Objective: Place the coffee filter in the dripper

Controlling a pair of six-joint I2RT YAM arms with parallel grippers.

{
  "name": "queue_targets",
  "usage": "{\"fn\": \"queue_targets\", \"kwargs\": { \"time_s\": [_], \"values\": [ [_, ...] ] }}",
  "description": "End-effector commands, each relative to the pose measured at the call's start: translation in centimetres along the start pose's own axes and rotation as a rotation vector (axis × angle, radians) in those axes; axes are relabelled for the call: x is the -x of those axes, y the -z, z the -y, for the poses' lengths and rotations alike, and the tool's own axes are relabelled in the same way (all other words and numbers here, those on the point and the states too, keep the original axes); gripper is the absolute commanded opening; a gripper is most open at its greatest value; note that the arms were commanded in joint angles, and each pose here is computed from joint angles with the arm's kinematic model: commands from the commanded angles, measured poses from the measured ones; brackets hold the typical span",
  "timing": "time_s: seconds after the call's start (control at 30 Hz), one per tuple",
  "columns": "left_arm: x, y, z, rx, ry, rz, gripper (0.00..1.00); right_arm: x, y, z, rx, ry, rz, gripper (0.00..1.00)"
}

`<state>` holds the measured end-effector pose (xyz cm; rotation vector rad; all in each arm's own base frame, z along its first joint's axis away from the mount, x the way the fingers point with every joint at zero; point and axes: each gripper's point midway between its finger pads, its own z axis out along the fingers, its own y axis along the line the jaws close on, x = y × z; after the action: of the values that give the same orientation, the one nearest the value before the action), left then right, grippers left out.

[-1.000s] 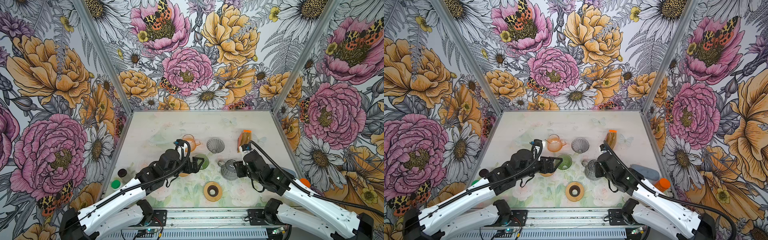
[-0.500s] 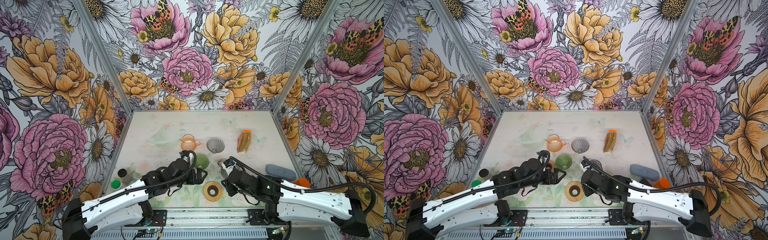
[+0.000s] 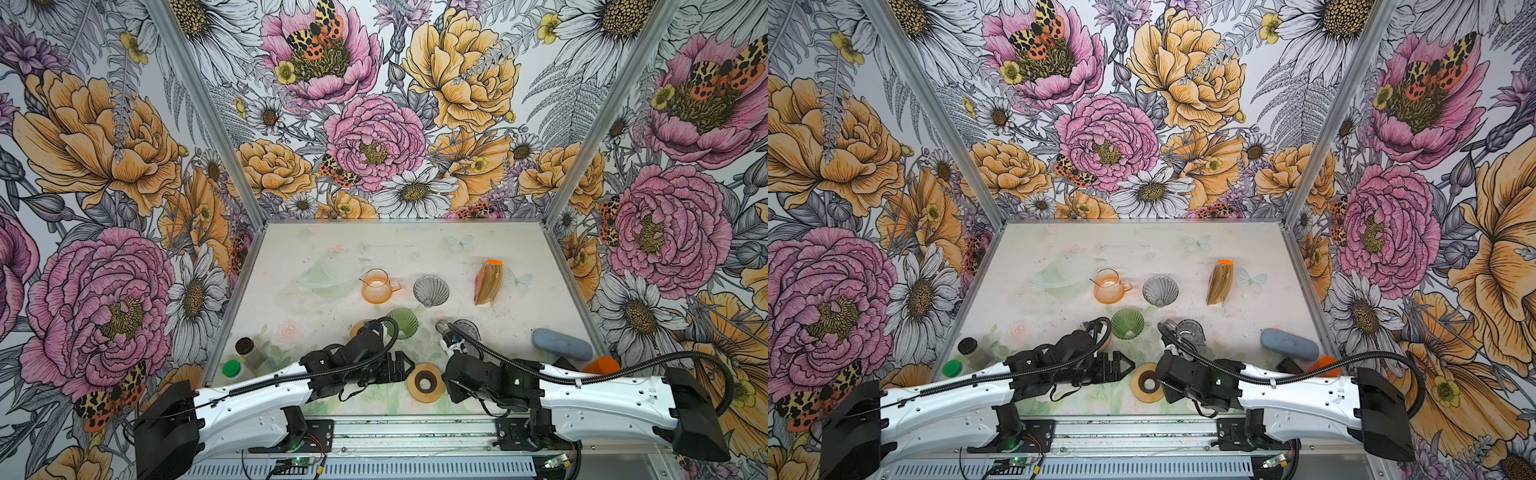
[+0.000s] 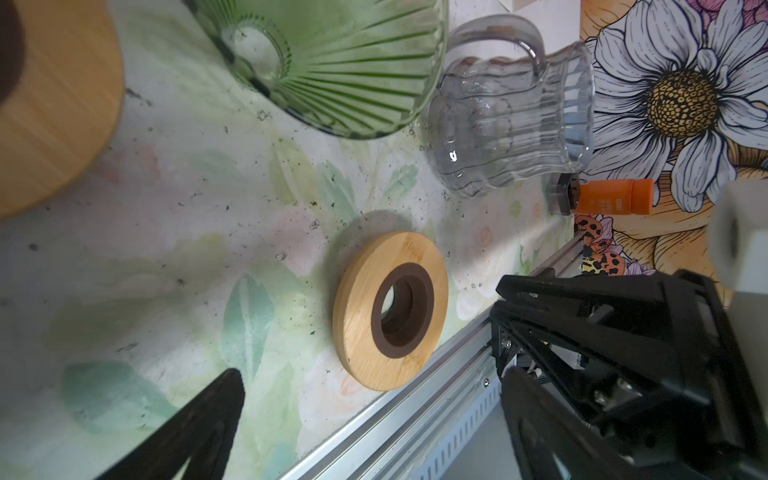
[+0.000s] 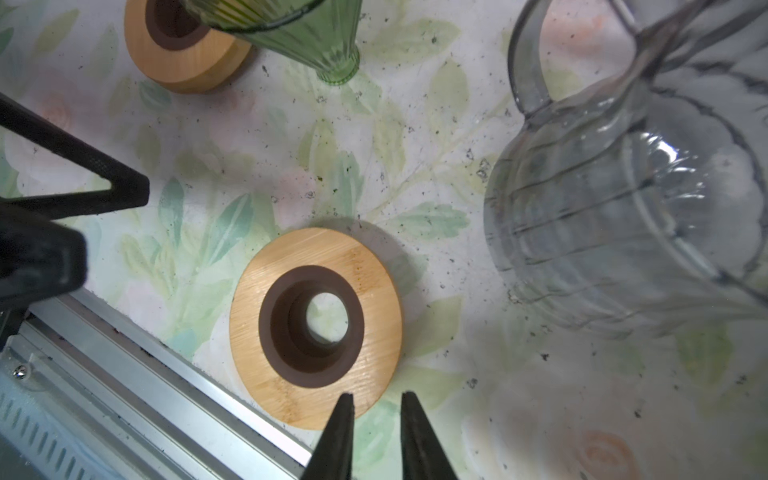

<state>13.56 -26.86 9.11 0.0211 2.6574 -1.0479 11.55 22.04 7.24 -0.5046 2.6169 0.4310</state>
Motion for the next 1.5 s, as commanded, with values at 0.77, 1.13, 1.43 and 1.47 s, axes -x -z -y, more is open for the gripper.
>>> {"fn": "queue_targets", "kwargs": {
  "time_s": [0.77, 1.13, 1.43, 1.47],
  "values": [
    [-2.0, -3.5, 1.2, -0.036, 0.028, -0.207, 0.82, -1.5, -3.4, 0.5, -0.007, -0.069, -0.036, 0.18],
    [-2.2, -4.1, 2.0, -0.09, 0.077, -0.228, 0.7, -2.3, -4.1, 0.9, -0.008, -0.086, -0.045, 0.16],
    [-2.6, -5.1, 2.8, -0.116, 0.105, -0.254, 0.58, -2.4, -4.1, 1.1, -0.009, -0.088, -0.044, 0.15],
    [-2.6, -5.2, 2.9, -0.118, 0.107, -0.253, 0.56, -2.4, -4.1, 1.0, -0.008, -0.09, -0.041, 0.15]
  ]
}}
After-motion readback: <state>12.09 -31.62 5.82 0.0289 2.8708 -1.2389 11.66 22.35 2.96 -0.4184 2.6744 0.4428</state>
